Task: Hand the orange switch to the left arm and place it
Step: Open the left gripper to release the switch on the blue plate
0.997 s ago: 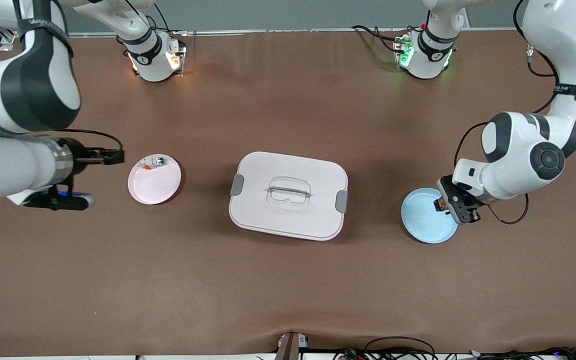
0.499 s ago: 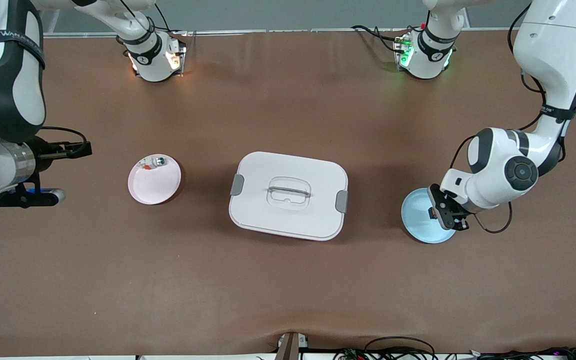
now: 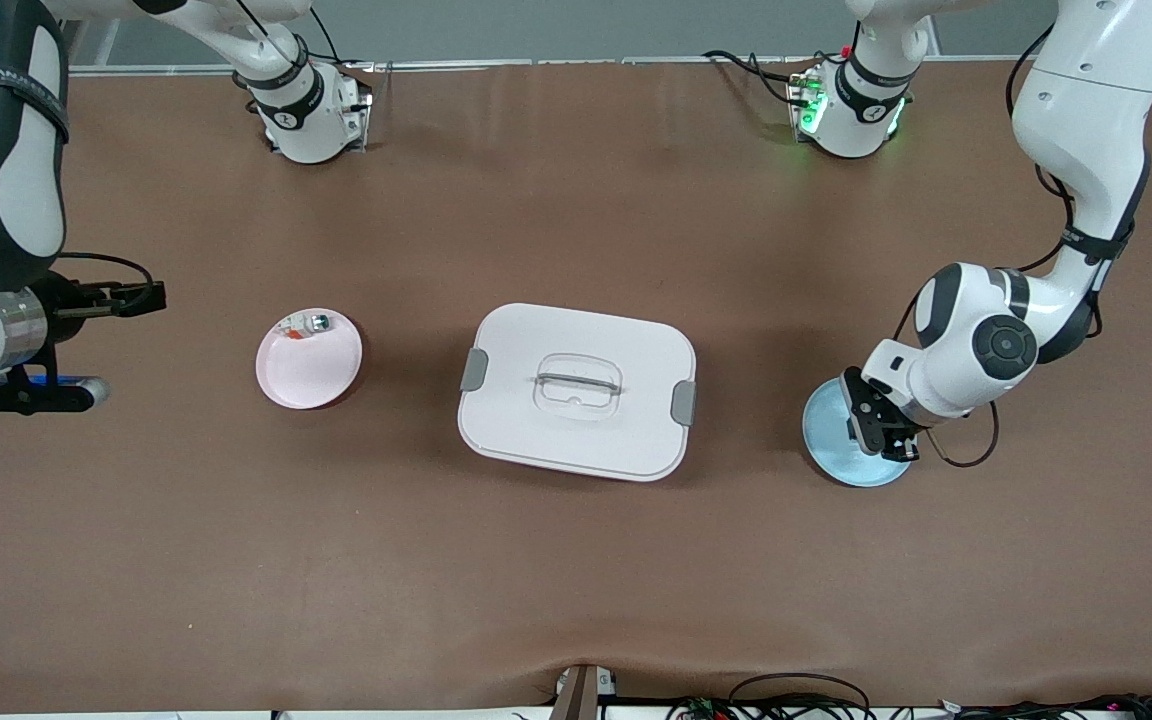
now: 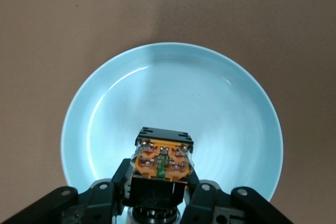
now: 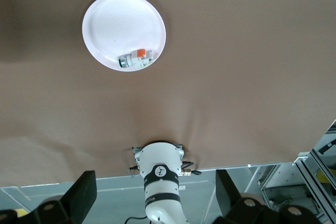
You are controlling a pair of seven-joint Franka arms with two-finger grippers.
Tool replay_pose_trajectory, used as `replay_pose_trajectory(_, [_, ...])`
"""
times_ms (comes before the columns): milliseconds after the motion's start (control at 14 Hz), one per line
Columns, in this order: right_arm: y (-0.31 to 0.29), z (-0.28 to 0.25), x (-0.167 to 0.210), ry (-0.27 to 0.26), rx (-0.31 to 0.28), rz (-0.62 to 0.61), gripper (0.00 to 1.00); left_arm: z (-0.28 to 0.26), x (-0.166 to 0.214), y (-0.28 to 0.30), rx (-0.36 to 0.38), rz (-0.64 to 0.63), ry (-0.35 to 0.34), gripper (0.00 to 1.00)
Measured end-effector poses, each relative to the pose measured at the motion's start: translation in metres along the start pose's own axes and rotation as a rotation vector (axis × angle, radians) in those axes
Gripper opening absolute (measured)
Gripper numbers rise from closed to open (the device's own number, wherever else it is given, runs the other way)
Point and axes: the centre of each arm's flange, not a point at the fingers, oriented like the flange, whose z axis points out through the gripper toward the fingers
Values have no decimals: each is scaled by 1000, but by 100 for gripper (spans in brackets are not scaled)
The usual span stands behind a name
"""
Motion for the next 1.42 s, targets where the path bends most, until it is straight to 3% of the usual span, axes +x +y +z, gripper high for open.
replay_pose_trajectory(285, [-6, -19, -3, 119, 27, -5, 100, 3, 3, 4, 7, 7, 5, 43])
replay_pose_trajectory(570, [-8, -28, -13, 196, 46, 26, 100, 11, 4, 3, 26, 6, 23, 43])
replay_pose_trajectory(855, [4, -17, -19, 199, 53, 50, 100, 16, 3, 3, 29, 6, 28, 43])
replay_pose_trajectory(926, [5, -16, -20, 196, 56, 63, 100, 15, 4, 3, 30, 6, 28, 48])
replay_pose_trajectory(1282, [16, -17, -14, 237, 70, 109, 100, 9, 2, -2, 51, 3, 32, 96])
replay_pose_trajectory(1425, [15, -20, -14, 260, 73, 116, 100, -5, 1, -8, 71, 0, 29, 100])
